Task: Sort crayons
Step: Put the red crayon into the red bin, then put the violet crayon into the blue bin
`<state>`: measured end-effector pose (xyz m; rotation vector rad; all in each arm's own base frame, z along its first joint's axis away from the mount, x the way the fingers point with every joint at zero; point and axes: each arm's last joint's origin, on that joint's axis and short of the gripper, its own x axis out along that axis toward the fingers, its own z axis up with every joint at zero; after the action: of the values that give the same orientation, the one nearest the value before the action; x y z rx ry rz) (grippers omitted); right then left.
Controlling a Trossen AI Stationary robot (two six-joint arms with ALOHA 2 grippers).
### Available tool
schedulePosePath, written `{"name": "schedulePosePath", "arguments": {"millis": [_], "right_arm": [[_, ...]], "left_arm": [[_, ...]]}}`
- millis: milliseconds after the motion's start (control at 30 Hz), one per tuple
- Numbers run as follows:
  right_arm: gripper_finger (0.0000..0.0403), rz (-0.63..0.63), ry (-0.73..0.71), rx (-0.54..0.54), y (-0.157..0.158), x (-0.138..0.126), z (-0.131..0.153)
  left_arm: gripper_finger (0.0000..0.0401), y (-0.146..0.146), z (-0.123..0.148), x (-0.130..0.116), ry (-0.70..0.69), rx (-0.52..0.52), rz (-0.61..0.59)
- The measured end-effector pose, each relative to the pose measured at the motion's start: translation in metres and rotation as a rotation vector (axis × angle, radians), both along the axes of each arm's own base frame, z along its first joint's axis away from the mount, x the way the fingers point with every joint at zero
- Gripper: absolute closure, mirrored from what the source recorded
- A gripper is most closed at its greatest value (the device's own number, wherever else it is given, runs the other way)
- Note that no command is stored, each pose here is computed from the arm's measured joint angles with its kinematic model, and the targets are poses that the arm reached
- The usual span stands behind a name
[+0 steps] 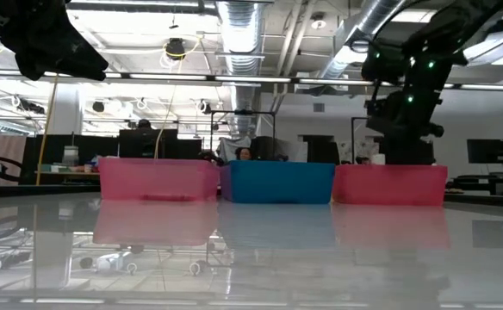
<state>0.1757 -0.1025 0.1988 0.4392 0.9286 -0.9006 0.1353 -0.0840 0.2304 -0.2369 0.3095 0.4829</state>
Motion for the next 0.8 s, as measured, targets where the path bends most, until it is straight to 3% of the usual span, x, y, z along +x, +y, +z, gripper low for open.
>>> {"name": "schedulePosePath", "arguments": {"millis": [400, 800], "right_arm": [[0.0391, 0.041, 0.108, 0.037, -0.01, 0.014, -0.027], [0.0293, 0.064, -0.041, -0.028, -0.005, 0.006, 0.001]], "left_arm": [[0.0262, 0.0, 0.0, 0.0, 0.001, 0.001, 0.0], [0.0262, 0.0, 0.0, 0.0, 0.002, 0.001, 0.0]]}}
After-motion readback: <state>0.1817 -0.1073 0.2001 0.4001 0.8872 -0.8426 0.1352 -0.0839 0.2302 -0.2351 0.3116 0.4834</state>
